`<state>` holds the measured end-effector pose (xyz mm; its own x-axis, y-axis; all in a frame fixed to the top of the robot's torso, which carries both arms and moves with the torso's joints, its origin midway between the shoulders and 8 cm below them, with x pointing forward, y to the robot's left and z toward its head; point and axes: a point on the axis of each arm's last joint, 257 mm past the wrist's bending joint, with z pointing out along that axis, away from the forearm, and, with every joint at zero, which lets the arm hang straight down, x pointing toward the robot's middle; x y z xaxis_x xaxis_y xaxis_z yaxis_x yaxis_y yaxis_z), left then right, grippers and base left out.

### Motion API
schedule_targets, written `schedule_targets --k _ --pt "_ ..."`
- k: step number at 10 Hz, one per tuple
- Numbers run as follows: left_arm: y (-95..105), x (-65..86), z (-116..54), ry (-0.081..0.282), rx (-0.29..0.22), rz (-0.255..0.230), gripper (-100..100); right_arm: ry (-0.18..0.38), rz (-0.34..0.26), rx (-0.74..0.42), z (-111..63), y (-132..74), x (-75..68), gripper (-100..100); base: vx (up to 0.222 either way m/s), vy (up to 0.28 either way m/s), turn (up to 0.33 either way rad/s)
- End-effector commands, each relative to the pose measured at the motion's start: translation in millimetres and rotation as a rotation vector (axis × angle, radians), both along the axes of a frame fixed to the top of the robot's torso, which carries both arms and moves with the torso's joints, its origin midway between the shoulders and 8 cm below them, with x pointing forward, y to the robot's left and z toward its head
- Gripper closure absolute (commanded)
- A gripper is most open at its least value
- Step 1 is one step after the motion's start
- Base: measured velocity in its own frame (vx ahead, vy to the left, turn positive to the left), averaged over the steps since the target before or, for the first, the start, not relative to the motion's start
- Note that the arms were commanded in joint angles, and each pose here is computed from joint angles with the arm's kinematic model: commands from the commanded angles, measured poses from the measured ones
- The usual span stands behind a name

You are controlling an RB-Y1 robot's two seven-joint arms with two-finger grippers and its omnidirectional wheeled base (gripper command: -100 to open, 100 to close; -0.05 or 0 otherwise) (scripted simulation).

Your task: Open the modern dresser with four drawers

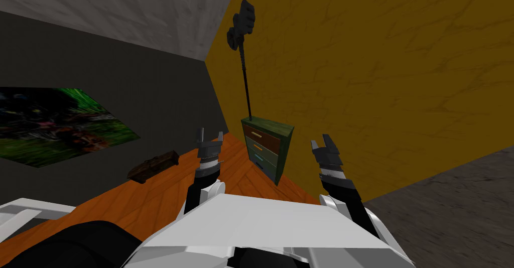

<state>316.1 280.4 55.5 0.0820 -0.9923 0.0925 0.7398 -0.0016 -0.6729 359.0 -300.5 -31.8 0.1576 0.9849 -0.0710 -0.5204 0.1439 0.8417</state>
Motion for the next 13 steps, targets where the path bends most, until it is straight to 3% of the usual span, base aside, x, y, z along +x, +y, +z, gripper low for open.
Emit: schedule_targets --k 1,9,10,13 --pt "0.0 0.0 0.0 0.0 0.0 0.0 0 0.0 0.0 0.0 0.0 0 0.0 0 0.0 0.0 0.0" --pt "0.0 -0.1 0.1 0.0 0.0 0.0 0 0.0 0.0 0.0 0.2 0 -0.1 0 0.0 0.0 0.0" --pt "0.0 -0.1 0.1 0.0 0.0 0.0 0 0.063 0.016 -0.05 -19.0 5 9.9 -100 -0.004 0.055 0.088" --pt "0.0 0.1 -0.1 0.0 0.0 0.0 0 0.203 0.026 -0.126 -65.6 11 27.7 -100 -0.015 0.108 0.111"
